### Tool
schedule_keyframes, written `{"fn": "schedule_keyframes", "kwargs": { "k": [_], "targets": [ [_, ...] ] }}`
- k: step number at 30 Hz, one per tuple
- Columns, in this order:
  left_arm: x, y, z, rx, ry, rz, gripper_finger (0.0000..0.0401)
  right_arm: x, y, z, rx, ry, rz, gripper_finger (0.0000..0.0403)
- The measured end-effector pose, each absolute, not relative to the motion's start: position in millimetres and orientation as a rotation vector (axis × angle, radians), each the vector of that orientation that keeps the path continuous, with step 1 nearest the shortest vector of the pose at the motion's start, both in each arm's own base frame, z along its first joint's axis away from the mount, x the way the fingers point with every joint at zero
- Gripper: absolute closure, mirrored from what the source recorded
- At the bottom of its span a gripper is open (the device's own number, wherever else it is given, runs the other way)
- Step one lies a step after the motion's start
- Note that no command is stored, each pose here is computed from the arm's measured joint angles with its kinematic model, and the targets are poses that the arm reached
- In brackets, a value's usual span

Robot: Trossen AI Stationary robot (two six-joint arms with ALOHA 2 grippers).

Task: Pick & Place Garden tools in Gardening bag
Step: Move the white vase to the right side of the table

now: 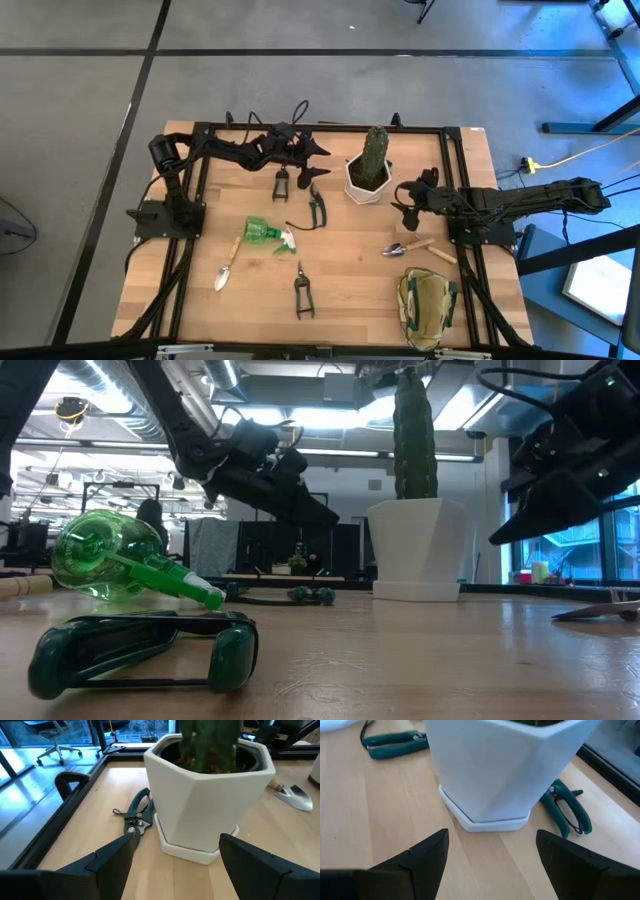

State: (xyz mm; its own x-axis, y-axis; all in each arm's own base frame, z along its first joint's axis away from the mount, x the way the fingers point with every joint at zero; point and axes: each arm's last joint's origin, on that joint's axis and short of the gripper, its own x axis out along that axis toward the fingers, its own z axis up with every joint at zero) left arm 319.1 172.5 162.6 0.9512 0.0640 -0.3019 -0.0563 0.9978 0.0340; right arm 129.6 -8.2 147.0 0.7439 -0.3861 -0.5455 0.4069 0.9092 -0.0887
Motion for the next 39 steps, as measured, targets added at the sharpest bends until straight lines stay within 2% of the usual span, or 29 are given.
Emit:
{"fn": "schedule_keyframes", "kwargs": {
  "k": [14,21,32,39],
  "targets": [
    [320,171,163,0.025,0.300,0.055,0.0113,129,-8,146,0.068,0.597,-0.446,0.0100],
    [321,169,164,0.056,0.289,-0.016,0.0113,129,-8,146,0.069,0.593,-0.446,0.0097],
    [322,170,170,0.093,0.234,0.004,0.0112,129,-9,147,0.055,0.585,-0.469,0.0009],
    [327,173,176,0.108,0.225,0.000,0.0089,129,-9,147,0.040,0.590,-0.464,0.0004]
  ]
}}
